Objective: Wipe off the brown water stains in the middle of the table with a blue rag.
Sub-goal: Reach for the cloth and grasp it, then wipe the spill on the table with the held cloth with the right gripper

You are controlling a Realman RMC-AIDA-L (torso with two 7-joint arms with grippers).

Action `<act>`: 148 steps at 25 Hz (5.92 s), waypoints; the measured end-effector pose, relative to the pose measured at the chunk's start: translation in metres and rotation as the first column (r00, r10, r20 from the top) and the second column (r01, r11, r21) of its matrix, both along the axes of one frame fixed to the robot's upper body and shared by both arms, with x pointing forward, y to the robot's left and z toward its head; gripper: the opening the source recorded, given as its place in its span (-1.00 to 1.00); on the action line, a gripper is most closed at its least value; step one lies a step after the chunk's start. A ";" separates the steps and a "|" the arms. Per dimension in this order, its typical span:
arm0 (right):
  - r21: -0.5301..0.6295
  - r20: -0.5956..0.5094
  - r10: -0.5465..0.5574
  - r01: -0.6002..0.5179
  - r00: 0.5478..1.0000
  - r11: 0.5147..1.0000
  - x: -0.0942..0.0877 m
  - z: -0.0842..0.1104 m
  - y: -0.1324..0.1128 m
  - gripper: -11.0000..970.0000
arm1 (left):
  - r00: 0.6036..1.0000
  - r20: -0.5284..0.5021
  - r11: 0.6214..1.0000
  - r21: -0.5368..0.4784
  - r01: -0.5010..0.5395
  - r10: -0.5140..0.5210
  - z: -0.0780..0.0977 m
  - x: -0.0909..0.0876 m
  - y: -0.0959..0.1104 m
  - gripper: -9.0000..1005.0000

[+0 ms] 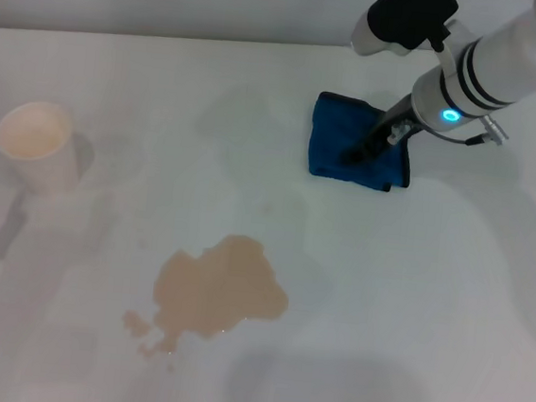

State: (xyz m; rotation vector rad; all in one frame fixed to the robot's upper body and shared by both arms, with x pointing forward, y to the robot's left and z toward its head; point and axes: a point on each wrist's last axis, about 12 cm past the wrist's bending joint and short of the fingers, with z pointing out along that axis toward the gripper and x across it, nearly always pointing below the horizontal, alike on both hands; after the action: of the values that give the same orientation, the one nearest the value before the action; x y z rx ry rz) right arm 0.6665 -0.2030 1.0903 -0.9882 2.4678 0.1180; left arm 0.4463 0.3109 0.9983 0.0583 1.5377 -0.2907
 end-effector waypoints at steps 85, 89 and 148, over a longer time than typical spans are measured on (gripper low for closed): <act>0.354 -0.174 0.537 -0.456 0.826 0.816 -0.120 -0.020 0.096 -0.76 | 0.987 -0.003 0.984 -0.075 -0.159 0.159 0.014 0.049 0.014 0.78; 0.372 -0.118 0.584 -0.510 0.803 0.776 -0.125 -0.020 0.104 -0.76 | 0.987 -0.027 0.984 -0.073 -0.162 0.160 0.012 0.052 0.014 0.78; 0.300 0.006 0.726 -0.694 0.688 0.655 -0.133 -0.024 0.132 -0.76 | 0.986 -0.030 0.984 -0.066 -0.164 0.162 0.016 0.062 0.013 0.78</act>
State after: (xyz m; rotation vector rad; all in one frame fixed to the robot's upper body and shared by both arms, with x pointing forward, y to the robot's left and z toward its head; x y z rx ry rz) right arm 0.5334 -0.0709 1.0665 -1.8014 1.9146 0.7821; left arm 0.5087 0.3238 1.0138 -0.1251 1.5458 -0.2137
